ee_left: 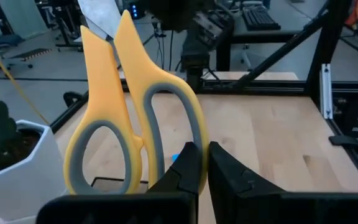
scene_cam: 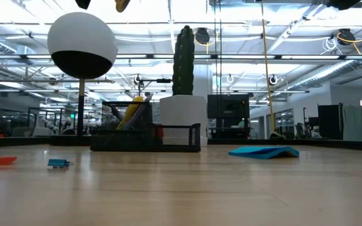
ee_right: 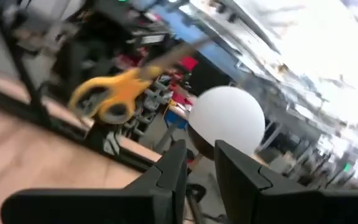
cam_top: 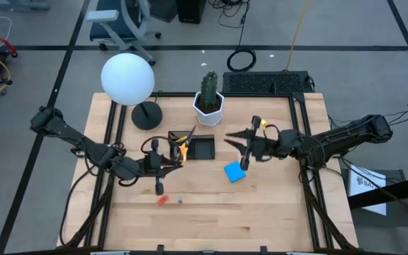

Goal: Pick and place office supplies into organizer
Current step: Put the scissor into the desk organizer

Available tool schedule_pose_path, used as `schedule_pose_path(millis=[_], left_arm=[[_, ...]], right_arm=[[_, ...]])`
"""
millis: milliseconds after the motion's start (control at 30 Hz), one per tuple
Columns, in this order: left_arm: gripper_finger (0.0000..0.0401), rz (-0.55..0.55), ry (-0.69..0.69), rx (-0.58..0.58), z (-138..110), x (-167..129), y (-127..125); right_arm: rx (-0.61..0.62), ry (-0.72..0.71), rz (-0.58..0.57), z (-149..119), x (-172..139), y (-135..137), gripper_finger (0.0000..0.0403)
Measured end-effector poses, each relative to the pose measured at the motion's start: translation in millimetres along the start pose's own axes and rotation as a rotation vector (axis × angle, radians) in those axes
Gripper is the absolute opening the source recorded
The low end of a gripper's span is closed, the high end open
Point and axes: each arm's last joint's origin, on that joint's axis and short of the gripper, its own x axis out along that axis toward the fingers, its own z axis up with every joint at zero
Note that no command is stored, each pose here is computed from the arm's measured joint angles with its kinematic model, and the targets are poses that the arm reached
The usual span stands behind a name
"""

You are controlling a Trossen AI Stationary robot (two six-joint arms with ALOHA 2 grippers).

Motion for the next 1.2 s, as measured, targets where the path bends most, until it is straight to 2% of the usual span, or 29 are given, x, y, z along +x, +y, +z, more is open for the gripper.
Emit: schedule_pose_path(millis=[133, 367, 600, 967, 1200], left_arm=[[0.0013, 0.006, -0.015, -0.017, 2.1, 1.5, 2.1], [0.0013, -0.060, -0.010, -0.085, 3.3, 7.4, 6.4], [0.0012, -0.067, 0.020, -0.139, -1.0, 14.0, 6.8], [0.0012, -0.082, 0.039, -0.187, -3.6, 23.1, 11.2], [0.0012, -0.155, 0.039, -0.211, -8.3, 41.9, 10.7]], right_arm=[[-0.187, 0.004, 0.053, 4.4, -4.4, 12.3, 0.0073], [-0.428, 0.022, 0.031, 18.7, -15.9, 30.1, 0.0073], [-0.693, 0.039, 0.035, 25.1, -21.4, 53.7, 0.0082], [-1.247, 0.098, -0.034, 1.9, 0.2, 103.2, 0.0196], [-1.475, 0.093, -0.160, -11.8, 9.4, 119.1, 0.0244]])
